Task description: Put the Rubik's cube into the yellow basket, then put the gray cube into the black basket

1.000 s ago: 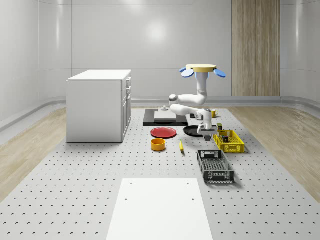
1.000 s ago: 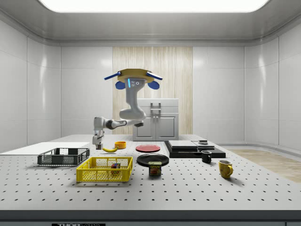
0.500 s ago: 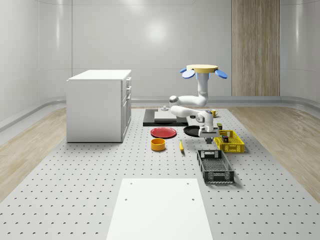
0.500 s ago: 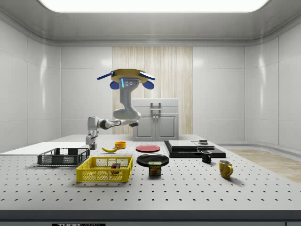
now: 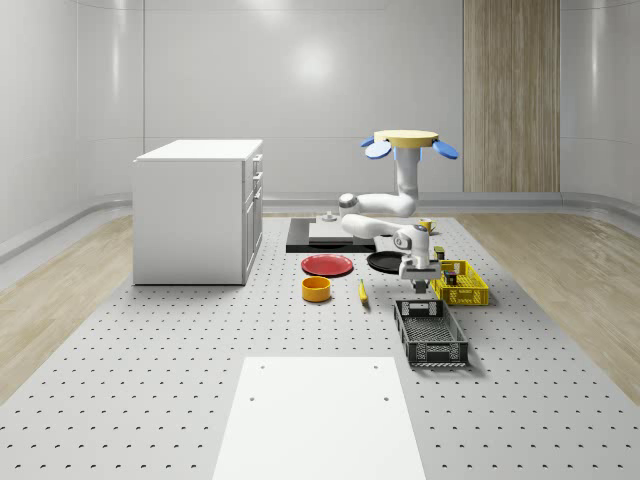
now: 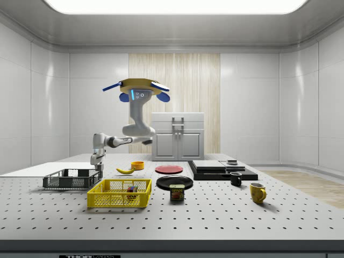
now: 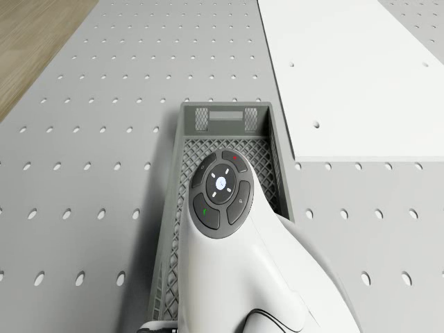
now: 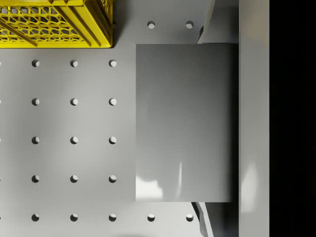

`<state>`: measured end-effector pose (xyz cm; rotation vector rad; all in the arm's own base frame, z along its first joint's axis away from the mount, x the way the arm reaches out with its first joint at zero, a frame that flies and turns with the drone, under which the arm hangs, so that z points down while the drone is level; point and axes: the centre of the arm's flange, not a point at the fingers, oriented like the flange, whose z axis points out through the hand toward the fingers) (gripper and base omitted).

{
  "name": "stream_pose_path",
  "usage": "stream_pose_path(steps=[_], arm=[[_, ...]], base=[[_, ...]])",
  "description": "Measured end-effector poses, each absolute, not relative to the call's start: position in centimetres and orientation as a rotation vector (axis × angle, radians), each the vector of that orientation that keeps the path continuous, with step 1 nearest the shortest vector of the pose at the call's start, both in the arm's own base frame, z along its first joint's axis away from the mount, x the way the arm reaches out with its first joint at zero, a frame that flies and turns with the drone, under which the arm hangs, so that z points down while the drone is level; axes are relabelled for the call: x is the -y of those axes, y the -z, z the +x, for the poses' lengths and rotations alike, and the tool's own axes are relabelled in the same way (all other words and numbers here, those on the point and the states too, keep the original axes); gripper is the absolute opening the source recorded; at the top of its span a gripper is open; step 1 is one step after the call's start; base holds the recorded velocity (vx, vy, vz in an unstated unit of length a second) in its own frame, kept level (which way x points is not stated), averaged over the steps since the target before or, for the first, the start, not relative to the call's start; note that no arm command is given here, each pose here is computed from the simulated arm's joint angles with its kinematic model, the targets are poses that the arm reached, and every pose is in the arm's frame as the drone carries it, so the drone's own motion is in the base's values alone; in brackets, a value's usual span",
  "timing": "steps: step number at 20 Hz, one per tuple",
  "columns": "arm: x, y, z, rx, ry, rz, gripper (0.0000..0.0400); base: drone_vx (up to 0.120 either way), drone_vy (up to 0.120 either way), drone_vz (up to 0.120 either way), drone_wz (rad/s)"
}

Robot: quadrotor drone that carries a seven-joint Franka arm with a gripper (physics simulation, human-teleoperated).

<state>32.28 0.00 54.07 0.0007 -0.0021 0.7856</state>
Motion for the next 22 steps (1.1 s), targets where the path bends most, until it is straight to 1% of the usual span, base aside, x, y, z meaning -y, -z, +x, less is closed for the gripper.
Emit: stream_pose_path(steps=[4, 6, 17, 22], arm=[[0.0, -54.1, 32.28, 0.002, -0.786, 0.001, 0.0250], [0.0, -54.1, 32.28, 0.002, -0.786, 0.001, 0.0250], [0.0, -54.1, 32.28, 0.002, -0.786, 0.001, 0.0250], [0.0, -55.2, 32.27, 0.002, -0.786, 0.001, 0.0250]], base=[[0.120, 0.000, 0.000, 0.000], [0.120, 0.000, 0.100, 0.000], [0.120, 0.000, 0.000, 0.000], [0.008, 0.000, 0.000, 0.000]])
